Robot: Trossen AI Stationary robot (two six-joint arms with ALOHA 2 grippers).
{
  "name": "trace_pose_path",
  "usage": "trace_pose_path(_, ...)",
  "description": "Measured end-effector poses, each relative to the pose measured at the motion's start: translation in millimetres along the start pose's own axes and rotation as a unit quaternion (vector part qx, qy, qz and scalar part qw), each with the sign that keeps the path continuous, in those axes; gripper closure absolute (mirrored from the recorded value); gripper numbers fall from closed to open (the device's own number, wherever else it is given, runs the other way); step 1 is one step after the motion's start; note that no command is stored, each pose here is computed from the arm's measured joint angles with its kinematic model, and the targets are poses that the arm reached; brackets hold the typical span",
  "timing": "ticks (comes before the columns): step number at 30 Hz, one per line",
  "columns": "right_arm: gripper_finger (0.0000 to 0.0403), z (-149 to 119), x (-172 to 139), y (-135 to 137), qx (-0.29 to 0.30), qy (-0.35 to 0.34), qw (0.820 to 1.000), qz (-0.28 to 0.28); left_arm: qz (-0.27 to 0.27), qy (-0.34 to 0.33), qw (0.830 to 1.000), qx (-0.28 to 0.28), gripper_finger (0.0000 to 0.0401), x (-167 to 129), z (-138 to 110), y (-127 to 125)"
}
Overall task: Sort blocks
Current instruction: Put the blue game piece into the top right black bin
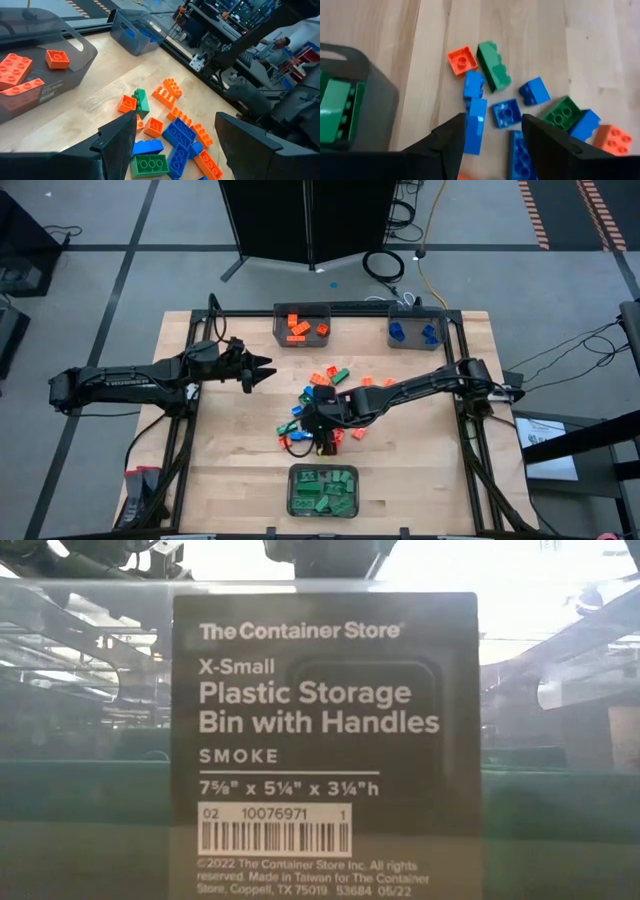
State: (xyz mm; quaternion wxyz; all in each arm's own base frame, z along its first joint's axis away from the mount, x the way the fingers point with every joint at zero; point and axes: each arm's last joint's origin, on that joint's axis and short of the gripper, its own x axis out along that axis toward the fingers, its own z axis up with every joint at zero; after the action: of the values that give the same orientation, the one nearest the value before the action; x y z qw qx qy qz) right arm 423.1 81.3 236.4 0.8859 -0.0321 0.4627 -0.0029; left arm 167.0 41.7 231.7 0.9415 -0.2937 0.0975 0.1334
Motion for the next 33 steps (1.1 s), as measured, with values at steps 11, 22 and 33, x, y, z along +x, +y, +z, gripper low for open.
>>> trace_pose_path(11, 0.0215, -18.6, 37.4, 6.4, 0.030, -0.003, 0.999, 0.014, 0.000, 0.000, 1.000, 0.002, 0.0131, 0.0, 0.0, 0.0)
trace_pose_path(22, 0.0215, -41.5, 84.3, 6.3, 0.048, 0.063, 0.997, 0.011, 0.006, 0.011, 1.000, 0.001, 0.0131, 0.0, -2.2, 1.0)
trace_pose_path(33, 0.0331, -41.1, 86.0, -9.8, 0.069, 0.076, 0.994, 0.045, 0.006, 0.011, 1.000, 0.010, 0.0131, 0.0, -2.3, 1.0)
